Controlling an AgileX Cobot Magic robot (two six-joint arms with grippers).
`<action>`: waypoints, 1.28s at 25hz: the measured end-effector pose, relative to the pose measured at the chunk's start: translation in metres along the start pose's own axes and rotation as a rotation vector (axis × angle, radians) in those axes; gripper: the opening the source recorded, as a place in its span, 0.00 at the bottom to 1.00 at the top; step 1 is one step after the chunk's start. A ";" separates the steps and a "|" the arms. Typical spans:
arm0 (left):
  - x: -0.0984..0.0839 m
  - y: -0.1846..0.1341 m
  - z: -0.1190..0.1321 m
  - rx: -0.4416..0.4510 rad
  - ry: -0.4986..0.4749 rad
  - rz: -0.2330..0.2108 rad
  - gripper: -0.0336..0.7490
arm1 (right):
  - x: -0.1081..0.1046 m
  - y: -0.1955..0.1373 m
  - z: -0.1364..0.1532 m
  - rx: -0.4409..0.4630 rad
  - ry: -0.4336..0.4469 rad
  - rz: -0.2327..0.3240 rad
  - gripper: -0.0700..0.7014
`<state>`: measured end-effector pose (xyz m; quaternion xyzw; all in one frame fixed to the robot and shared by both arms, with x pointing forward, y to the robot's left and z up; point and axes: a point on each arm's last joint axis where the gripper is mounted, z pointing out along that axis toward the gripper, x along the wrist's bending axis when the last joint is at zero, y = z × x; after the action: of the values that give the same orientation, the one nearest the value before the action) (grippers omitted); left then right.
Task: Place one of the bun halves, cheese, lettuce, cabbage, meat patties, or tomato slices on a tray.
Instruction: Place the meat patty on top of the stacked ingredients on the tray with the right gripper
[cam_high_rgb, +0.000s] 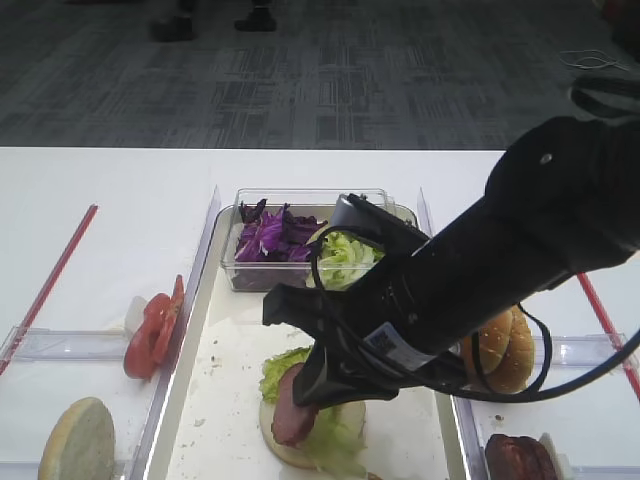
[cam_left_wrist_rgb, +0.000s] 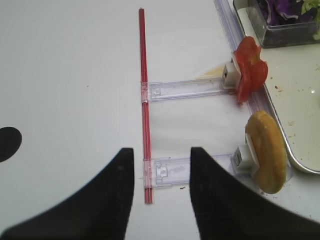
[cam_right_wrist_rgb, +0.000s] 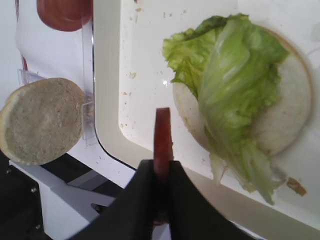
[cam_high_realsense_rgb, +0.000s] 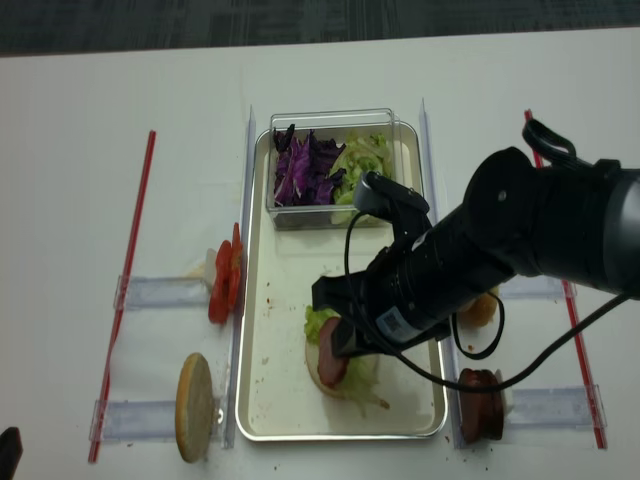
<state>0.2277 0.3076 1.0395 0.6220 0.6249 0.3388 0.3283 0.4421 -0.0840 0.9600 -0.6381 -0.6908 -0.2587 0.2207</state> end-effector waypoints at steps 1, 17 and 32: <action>0.000 0.000 0.000 0.000 0.000 0.000 0.41 | -0.001 0.001 0.003 0.001 -0.001 -0.001 0.18; 0.000 0.000 0.000 0.000 0.000 0.000 0.41 | -0.013 0.021 0.017 0.013 -0.012 0.044 0.18; 0.000 0.000 0.000 0.000 0.000 0.000 0.41 | -0.018 0.023 0.017 0.014 -0.026 0.047 0.18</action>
<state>0.2277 0.3076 1.0395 0.6220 0.6249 0.3388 0.3283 0.4672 -0.0858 0.9375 -0.6559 -0.6803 -0.2402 0.2221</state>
